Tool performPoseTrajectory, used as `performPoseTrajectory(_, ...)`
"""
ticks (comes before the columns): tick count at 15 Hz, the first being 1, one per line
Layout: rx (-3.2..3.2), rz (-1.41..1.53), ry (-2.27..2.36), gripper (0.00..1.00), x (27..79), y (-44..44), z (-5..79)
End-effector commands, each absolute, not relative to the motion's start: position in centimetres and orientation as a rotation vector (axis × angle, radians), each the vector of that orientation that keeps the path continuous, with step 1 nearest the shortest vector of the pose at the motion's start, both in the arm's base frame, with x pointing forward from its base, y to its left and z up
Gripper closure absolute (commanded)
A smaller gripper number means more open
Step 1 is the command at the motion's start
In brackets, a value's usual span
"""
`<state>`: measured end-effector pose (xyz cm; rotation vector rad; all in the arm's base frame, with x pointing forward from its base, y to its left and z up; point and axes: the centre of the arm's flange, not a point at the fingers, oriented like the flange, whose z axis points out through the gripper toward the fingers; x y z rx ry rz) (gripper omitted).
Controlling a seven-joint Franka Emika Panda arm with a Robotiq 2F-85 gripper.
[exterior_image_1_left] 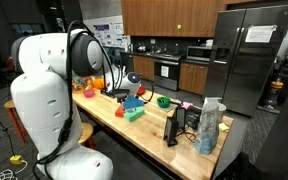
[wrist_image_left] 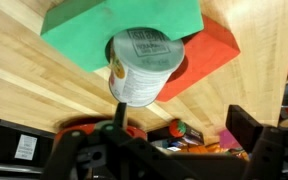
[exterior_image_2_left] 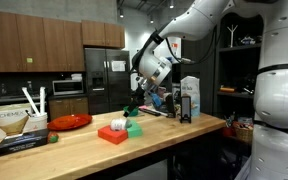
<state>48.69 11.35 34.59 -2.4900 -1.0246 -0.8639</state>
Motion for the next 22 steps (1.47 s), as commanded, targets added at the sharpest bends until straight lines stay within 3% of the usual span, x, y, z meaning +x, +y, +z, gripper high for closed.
performPoseTrajectory(1,-2.472,-0.841,-1.26,0.0,46.7,12.0,33.9)
performPoseTrajectory(8,-2.408,-0.779,-1.567,0.0,45.4,13.3,32.2)
performPoseTrajectory(16,-2.281,-0.825,-1.602,0.0,44.7,16.3,35.8)
performPoseTrajectory(22,-2.16,-0.567,-1.458,0.0,45.3,18.5,33.9)
